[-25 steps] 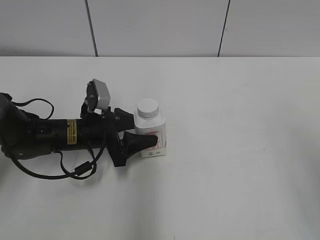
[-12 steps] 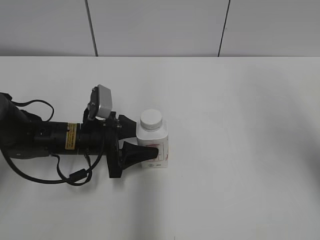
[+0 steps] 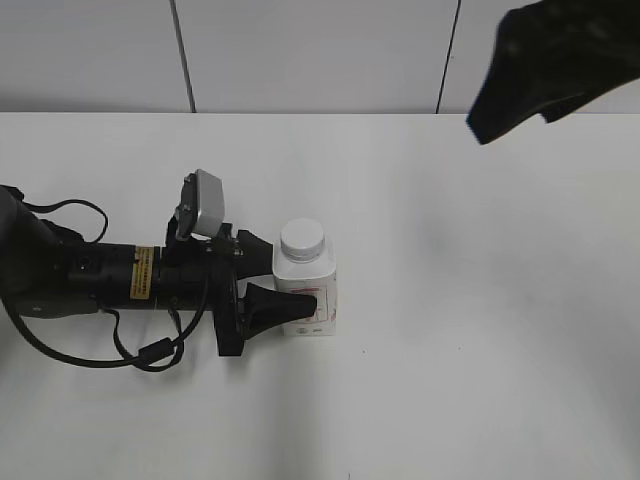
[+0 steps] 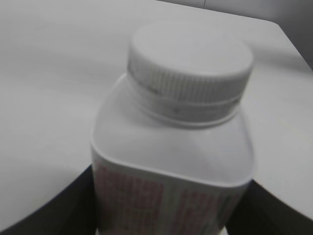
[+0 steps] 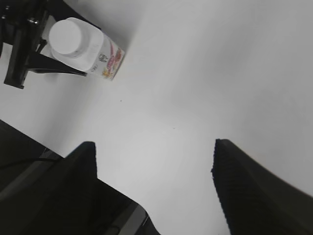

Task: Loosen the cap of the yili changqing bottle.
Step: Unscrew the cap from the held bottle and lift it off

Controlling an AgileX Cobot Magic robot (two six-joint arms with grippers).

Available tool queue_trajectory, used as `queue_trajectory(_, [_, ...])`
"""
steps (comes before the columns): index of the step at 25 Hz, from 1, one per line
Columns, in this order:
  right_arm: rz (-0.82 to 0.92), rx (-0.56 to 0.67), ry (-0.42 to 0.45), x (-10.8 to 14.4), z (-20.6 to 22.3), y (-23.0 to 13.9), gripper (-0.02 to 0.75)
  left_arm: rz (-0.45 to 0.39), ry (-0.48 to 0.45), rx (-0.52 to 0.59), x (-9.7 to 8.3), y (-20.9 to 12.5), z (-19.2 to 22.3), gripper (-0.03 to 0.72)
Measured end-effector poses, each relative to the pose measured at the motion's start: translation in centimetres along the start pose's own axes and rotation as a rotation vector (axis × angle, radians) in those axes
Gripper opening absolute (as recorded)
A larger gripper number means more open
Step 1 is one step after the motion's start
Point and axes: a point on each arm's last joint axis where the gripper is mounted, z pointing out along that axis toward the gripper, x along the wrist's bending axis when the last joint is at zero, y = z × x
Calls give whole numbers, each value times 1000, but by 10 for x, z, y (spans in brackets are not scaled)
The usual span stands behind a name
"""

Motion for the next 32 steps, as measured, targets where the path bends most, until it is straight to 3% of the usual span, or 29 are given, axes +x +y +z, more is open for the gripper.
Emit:
queue_trajectory(9, [-193,134,9,46,66,34,582,6,-14,5,-1,0,0,438])
queue_trajectory(14, [-213,171,18,67,95,49,582,10,-21,6,-2,0,0,436])
queue_trajectory(19, [-105,196,18,80,120,60,582,13,-22,9,-1,0,0,436])
queue_trajectory(24, [73,255,-3,78,147,59,582,16,-22,14,-1,-1,0,436])
queue_trajectory(32, [190,272,-20,78,166,66,582,18,-21,17,-1,-1,0,436])
